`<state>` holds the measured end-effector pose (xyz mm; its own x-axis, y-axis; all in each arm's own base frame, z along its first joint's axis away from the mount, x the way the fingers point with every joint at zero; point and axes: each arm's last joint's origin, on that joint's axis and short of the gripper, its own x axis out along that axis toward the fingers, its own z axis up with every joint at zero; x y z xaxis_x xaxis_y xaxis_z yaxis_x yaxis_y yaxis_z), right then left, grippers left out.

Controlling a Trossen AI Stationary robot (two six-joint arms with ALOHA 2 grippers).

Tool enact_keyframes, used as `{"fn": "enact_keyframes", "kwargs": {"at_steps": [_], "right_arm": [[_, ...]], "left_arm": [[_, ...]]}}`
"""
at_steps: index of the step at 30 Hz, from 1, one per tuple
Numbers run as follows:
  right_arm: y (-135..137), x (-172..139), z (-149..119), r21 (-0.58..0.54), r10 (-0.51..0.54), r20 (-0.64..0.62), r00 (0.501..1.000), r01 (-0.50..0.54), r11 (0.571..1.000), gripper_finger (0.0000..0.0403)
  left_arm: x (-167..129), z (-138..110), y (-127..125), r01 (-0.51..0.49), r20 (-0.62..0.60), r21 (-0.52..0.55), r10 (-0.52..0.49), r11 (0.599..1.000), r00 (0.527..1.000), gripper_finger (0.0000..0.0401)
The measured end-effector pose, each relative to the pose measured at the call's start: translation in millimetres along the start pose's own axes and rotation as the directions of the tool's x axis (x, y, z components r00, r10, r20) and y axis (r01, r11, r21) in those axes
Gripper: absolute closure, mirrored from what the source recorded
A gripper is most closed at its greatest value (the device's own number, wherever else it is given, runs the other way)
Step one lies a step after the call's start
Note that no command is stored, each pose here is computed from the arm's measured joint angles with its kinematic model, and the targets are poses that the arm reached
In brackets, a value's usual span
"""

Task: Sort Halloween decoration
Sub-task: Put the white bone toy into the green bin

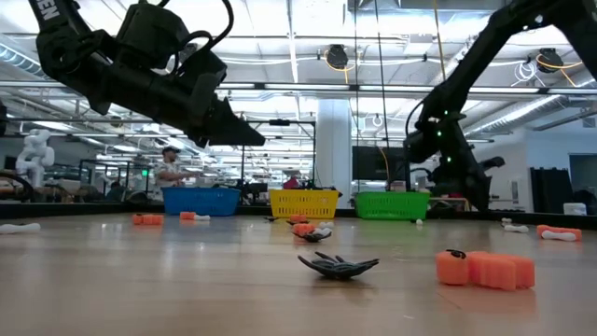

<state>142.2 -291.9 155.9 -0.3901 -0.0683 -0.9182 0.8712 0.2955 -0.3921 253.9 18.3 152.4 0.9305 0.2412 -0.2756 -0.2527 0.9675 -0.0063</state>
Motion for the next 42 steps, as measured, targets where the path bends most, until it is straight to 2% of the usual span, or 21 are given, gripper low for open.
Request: {"fn": "enact_keyframes", "kwargs": {"at_steps": [9,12,14,17,21,25,33,38,42], "right_arm": [[-3,-2,4,0.034,0.0,-0.004,1.0,0.001,0.999,0.0403],[-1,3,6,0.037,-0.012,-0.041,0.999,0.014,0.999,0.0403],[0,1,9,0.039,0.022,-0.051,0.998,-0.02,0.999,0.0403],[-1,-8,16,0.073,0.072,-0.018,0.997,-0.07,0.995,0.0403],[-4,-24,32,0.135,0.124,0.088,0.988,-0.135,0.982,0.0403],[12,-31,36,0.069,0.269,0.145,0.952,-0.281,0.957,0.0403],[37,-42,38,0.0,0.418,0.195,0.887,-0.426,0.905,0.0403],[39,-45,39,-0.024,0.431,0.22,0.875,-0.437,0.899,0.0403],[38,-54,38,-0.084,0.435,0.257,0.863,-0.429,0.9,0.0403]], "left_arm": [[0,-1,0,-0.001,-0.013,0.003,0.001,1.0,1.0,0.0401],[0,-1,0,-0.001,-0.012,0.002,0.001,1.0,1.0,0.0401],[0,-1,0,-0.001,-0.012,0.003,0.001,1.0,1.0,0.0401],[-2,1,1,-0.009,-0.007,0.011,0.01,1.0,1.0,0.0401],[-8,7,2,-0.026,-0.004,0.019,0.026,0.999,1.0,0.0401],[-16,15,3,-0.037,0.002,0.018,0.037,0.999,0.999,0.0401],[-26,20,5,-0.056,-0.016,0.022,0.056,0.998,0.998,0.0401],[-29,21,7,-0.089,-0.006,0.021,0.089,0.996,0.996,0.0401],[-34,11,9,-0.107,0.02,0.005,0.107,0.994,0.994,0.0401]]}}
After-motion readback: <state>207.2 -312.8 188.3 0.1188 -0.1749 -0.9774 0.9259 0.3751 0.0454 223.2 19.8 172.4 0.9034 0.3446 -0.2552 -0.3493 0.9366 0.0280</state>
